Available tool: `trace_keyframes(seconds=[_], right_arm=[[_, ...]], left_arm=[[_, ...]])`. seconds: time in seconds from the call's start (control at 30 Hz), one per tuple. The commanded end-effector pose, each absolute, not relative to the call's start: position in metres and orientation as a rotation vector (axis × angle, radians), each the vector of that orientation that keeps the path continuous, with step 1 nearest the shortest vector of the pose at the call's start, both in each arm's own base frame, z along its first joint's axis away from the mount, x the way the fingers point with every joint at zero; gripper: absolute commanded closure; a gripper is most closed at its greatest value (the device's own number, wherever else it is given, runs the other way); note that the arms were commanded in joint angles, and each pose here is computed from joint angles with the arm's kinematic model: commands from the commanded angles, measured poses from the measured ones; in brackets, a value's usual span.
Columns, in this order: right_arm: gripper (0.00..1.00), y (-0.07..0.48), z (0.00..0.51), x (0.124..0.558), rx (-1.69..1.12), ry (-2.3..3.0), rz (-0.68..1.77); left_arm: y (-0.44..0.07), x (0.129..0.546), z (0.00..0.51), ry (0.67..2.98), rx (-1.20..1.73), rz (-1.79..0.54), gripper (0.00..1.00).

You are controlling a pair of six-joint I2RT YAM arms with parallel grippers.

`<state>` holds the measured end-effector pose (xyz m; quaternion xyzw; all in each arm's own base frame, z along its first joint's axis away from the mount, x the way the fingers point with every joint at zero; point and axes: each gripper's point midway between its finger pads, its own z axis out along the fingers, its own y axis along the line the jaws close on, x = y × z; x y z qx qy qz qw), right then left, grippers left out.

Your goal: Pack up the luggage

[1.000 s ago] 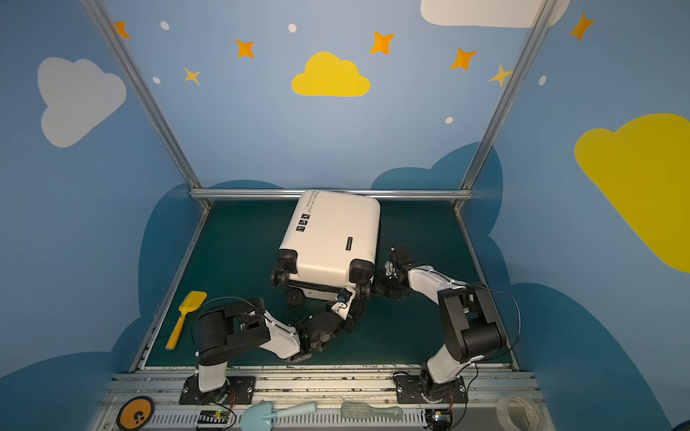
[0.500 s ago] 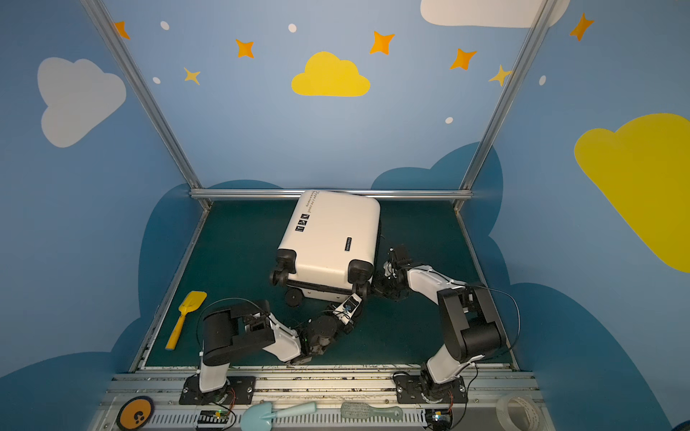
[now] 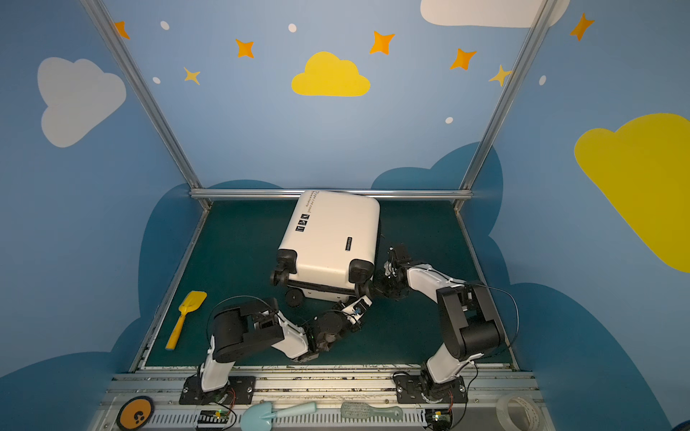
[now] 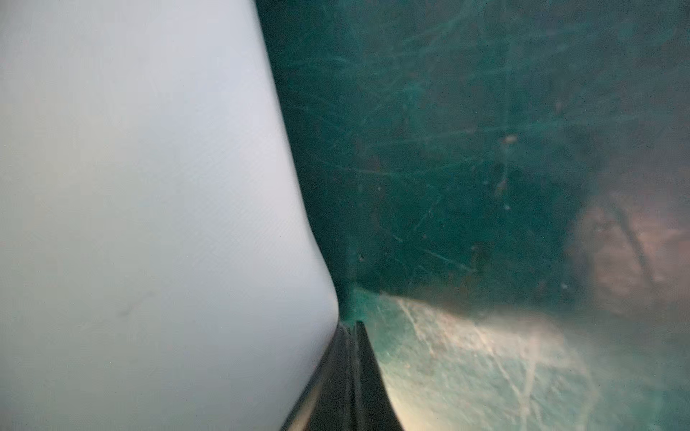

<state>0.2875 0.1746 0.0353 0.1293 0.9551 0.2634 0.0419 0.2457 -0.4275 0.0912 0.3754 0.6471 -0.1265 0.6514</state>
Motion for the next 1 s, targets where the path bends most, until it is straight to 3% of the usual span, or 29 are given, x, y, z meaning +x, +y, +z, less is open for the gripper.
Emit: trace_keyframes(seconds=[0.0,0.33,0.77,0.97], right_arm=[[1.00,0.218,0.053,0.288,0.210,2.889,0.964],[1.00,0.215,0.055,0.289,0.221,2.890,0.951],[1.00,0.179,0.075,0.307,0.334,2.826,0.950],[0.92,0.157,0.092,0.306,0.373,2.787,0.925]], left_arm=[[-0.493,0.194,0.156,1.170,0.952,-0.556,0.97],[-0.490,0.200,0.161,1.197,0.894,-0.507,0.96],[-0.435,0.183,0.172,1.254,0.851,-0.413,0.58],[-0.403,0.183,0.184,1.330,0.781,-0.364,0.37]])
